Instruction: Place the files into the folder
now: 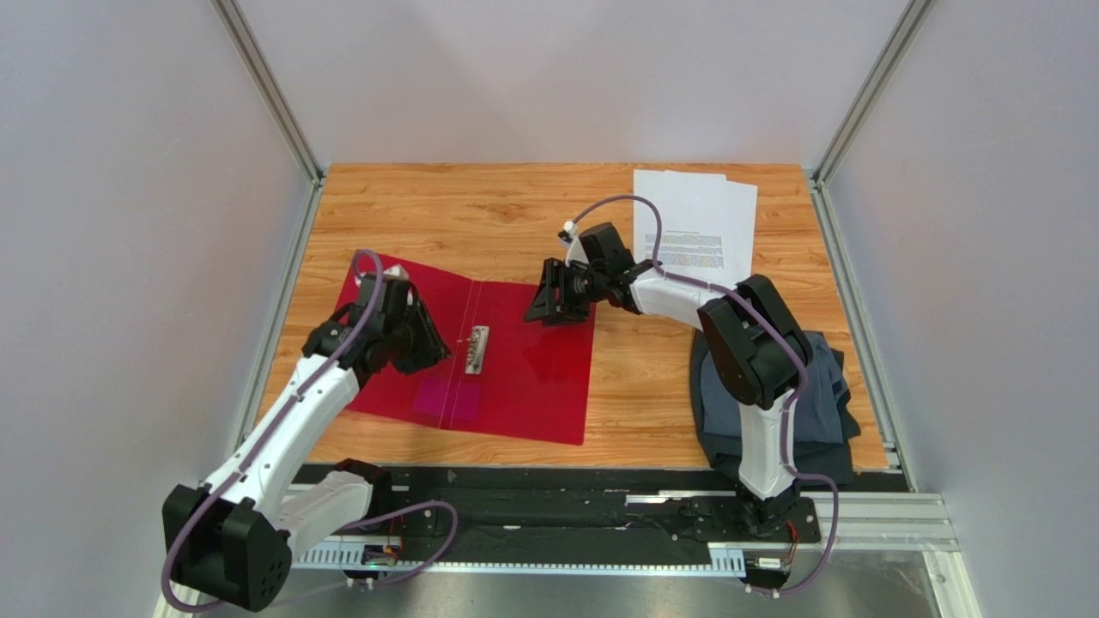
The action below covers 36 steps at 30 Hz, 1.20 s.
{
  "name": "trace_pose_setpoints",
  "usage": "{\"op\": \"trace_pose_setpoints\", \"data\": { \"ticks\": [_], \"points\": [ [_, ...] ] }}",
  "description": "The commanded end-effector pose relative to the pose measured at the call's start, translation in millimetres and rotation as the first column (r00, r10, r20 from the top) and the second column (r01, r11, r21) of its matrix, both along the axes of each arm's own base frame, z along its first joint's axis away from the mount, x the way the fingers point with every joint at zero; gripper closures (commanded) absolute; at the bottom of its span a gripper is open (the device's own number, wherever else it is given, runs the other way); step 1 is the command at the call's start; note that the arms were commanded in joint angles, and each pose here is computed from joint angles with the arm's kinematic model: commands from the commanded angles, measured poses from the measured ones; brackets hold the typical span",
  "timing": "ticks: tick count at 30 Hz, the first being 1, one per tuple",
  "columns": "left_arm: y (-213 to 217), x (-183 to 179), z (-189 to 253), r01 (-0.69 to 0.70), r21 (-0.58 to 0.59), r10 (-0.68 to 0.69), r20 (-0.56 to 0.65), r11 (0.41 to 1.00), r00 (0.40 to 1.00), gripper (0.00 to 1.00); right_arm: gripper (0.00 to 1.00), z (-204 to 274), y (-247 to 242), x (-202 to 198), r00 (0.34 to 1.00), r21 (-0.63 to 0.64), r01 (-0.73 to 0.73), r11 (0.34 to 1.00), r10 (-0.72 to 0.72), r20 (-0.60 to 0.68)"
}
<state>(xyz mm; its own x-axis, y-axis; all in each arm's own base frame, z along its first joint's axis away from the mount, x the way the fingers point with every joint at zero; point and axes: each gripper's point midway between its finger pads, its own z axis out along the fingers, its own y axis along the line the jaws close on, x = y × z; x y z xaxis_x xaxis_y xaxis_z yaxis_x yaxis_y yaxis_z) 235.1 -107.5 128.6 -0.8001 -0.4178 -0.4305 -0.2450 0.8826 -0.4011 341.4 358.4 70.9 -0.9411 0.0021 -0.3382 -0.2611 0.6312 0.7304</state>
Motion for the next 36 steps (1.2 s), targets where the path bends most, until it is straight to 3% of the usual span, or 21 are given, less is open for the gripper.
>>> {"op": "trace_pose_setpoints", "data": {
  "ticks": [1,6,11,15,19,26,29,32,36],
  "points": [
    [-30.3,2.7,-35.8,-0.008,-0.14,-0.01,-0.131,0.99,0.991,0.66,0.49,30.6,21.3,6.2,0.999,0.11,-0.012,0.994,0.006,0.049],
    [-37.3,45.3,-43.9,0.008,-0.12,-0.02,-0.103,0.993,0.994,0.67,0.5,37.1,17.8,3.6,0.997,0.126,-0.008,0.992,-0.002,0.078],
    [-34.3,82.0,-59.7,0.001,-0.145,-0.027,-0.172,0.989,0.985,0.67,0.5,46.2,-1.7,-0.3,0.992,0.081,0.01,0.997,-0.02,0.124],
    [-39.7,117.7,-46.2,0.042,-0.161,-0.059,-0.101,0.986,0.993,0.68,0.5,55.6,-16.4,3.9,0.987,0.059,0.035,0.998,-0.044,0.157],
    [-32.7,149.8,-57.8,0.014,-0.133,-0.03,-0.121,0.991,0.992,0.68,0.5,65.0,-21.8,8.6,0.981,0.057,0.052,0.997,-0.062,0.184],
    [-77.2,210.4,-20.2,0.073,-0.38,-0.089,-0.024,0.922,0.996,0.63,0.5,62.2,-25.1,11.9,0.981,0.041,0.067,0.997,-0.073,0.181],
    [-81.7,225.8,-7.0,0.06,-0.41,-0.07,-0.008,0.91,0.998,0.56,0.49,56.0,-26.3,12.4,0.982,0.028,0.071,0.997,-0.075,0.176],
    [-80.0,231.3,6.1,0.057,-0.403,-0.058,0.009,0.914,0.998,0.56,0.49,41.9,-29.1,15.9,0.985,-0.028,0.073,0.997,-0.068,0.157],
    [-49.8,206.7,10.0,-0.021,-0.264,0.027,0.018,0.964,0.999,0.42,0.4,31.9,-28.1,17.8,0.989,-0.045,0.069,0.997,-0.063,0.13]
  ]
}}
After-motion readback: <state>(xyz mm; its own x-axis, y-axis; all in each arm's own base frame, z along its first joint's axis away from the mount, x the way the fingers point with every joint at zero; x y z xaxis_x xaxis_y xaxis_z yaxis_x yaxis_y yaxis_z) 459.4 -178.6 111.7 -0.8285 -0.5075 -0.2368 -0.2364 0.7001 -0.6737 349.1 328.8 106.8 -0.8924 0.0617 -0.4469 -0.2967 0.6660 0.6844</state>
